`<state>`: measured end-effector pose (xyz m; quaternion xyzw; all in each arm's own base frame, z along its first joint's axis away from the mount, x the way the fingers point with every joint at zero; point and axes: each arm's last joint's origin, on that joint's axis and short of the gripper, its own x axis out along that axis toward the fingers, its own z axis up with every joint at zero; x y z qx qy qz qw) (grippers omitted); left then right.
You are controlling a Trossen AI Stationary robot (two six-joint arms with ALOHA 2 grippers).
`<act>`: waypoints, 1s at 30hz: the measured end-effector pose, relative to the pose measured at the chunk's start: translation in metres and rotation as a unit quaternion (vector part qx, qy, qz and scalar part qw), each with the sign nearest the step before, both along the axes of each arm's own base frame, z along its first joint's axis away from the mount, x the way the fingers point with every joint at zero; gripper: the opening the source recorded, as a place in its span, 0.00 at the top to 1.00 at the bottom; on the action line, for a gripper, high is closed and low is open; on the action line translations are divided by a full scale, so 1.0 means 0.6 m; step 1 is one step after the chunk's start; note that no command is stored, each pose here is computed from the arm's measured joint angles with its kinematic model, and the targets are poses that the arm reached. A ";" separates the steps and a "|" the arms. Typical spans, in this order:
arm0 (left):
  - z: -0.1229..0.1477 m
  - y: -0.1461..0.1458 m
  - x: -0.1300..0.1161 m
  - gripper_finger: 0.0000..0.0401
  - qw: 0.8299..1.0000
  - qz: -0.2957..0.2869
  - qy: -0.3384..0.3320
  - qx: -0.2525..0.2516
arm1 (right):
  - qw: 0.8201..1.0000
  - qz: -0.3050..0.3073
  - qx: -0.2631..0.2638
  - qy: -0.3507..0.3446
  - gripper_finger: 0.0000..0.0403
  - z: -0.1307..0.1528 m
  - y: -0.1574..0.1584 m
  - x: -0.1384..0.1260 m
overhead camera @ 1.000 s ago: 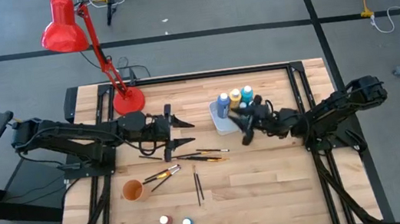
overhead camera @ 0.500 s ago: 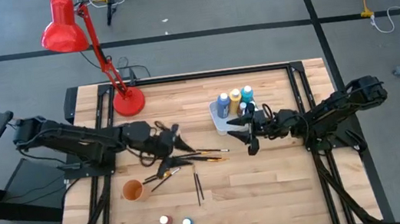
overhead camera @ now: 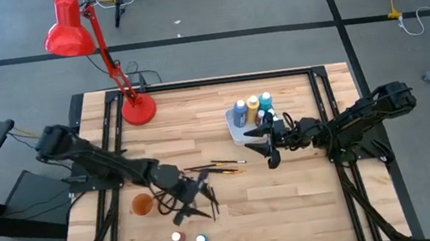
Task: Pick & Place Paint Supplies
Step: Put the small blue paint bottle into the white bin
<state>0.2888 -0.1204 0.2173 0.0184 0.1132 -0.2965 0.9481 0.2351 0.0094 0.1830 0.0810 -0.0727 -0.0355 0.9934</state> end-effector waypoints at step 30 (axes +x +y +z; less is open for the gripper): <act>-0.111 -0.100 -0.021 0.48 0.990 -0.085 0.109 0.036 | 1.000 0.016 -0.010 -0.015 0.51 0.005 0.002 -0.001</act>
